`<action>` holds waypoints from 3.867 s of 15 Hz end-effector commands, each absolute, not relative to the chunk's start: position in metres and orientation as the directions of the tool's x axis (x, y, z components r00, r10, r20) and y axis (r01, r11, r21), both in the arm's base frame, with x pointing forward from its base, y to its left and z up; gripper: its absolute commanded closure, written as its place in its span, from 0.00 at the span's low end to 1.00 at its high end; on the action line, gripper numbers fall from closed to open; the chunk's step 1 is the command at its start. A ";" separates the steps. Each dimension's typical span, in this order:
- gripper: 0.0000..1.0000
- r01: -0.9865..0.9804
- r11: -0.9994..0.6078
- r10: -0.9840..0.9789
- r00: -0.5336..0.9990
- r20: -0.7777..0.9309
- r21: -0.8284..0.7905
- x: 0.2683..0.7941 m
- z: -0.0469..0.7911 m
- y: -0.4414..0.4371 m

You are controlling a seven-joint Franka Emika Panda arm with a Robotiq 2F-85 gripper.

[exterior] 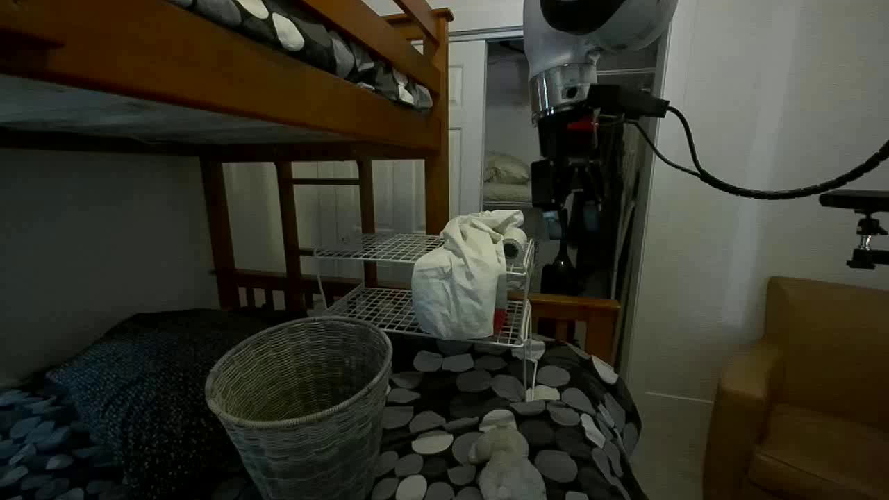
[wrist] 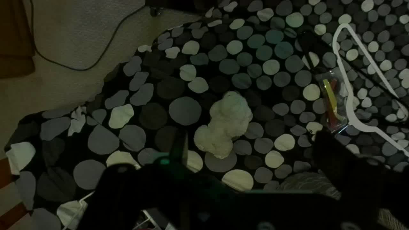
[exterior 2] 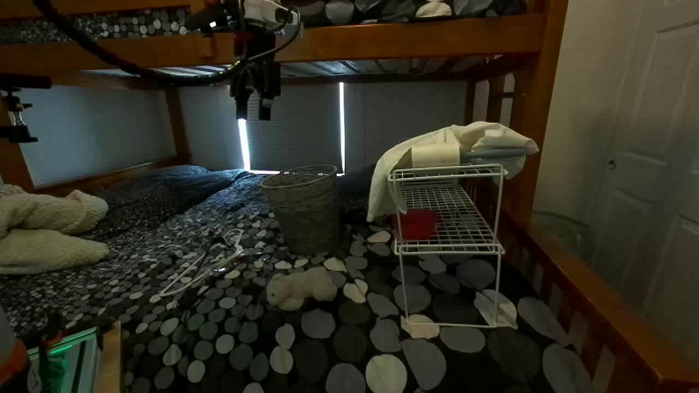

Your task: Put the bear plush toy on the white stand

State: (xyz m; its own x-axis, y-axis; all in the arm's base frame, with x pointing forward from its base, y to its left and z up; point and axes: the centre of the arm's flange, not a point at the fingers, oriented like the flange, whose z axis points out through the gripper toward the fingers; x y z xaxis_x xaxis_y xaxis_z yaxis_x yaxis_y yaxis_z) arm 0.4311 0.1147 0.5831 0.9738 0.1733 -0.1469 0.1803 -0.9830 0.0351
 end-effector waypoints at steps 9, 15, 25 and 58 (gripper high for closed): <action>0.00 0.059 -0.998 0.058 0.978 -0.198 -0.006 0.418 0.527 0.097; 0.00 -0.224 -0.966 -0.250 0.937 -0.242 0.132 0.391 0.383 0.060; 0.00 -0.221 -0.922 -0.319 0.900 -0.297 0.319 0.395 0.264 0.066; 0.58 -0.473 -0.870 -0.482 0.875 0.037 -0.139 0.450 0.137 0.097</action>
State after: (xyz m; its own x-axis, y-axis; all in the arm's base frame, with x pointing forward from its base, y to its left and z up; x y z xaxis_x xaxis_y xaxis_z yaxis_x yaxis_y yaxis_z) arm 0.4437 0.0865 0.1415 0.8654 -0.5010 0.0043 -0.4948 -0.8559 -0.1503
